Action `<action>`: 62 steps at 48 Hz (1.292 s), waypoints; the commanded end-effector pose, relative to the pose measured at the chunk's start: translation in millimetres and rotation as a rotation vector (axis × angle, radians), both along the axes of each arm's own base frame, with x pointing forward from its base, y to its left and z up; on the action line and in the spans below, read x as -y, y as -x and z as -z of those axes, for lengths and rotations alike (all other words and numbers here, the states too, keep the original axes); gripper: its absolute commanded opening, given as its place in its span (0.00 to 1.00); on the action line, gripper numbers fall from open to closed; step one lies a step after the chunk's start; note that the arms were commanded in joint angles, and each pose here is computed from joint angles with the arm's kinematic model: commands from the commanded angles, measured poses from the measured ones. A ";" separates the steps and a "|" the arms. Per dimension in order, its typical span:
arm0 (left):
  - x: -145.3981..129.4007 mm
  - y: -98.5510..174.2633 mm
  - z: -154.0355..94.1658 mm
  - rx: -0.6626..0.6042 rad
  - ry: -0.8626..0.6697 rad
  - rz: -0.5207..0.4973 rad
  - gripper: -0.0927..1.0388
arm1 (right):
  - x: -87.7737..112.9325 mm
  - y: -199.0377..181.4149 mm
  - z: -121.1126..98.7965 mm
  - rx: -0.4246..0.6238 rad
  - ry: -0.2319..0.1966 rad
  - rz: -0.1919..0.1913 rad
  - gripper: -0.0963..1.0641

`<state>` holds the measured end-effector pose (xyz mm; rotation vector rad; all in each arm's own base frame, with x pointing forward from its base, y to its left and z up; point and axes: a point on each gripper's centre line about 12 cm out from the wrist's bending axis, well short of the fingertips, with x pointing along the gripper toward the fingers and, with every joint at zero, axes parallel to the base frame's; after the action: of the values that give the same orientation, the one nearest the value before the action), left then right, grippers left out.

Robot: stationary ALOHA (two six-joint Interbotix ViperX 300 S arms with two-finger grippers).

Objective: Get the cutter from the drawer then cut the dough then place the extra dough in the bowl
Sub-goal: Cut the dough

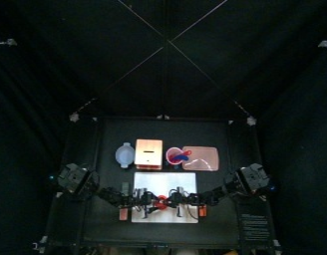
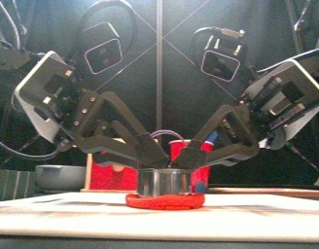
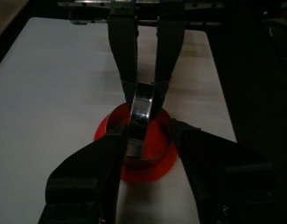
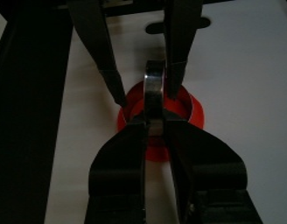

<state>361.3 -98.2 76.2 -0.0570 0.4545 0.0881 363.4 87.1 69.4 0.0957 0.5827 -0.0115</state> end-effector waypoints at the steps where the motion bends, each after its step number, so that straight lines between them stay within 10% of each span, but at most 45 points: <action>1: -7.8 -2.1 -21.7 0.065 -0.017 -0.006 0.82 | 5.0 4.8 7.1 -0.056 -0.010 0.009 0.59; 35: -1.6 23.4 -21.3 0.058 -0.056 0.015 0.68 | 17.8 -21.8 -58.0 0.044 -0.036 -0.023 0.73; 62: 6.5 3.6 4.3 0.000 -0.067 0.022 0.64 | 12.2 -46.9 -91.7 -0.129 0.022 -0.182 0.73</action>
<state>349.9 -102.9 65.8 0.0265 0.4696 0.0827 404.7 75.2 136.9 0.0294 0.7660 0.1436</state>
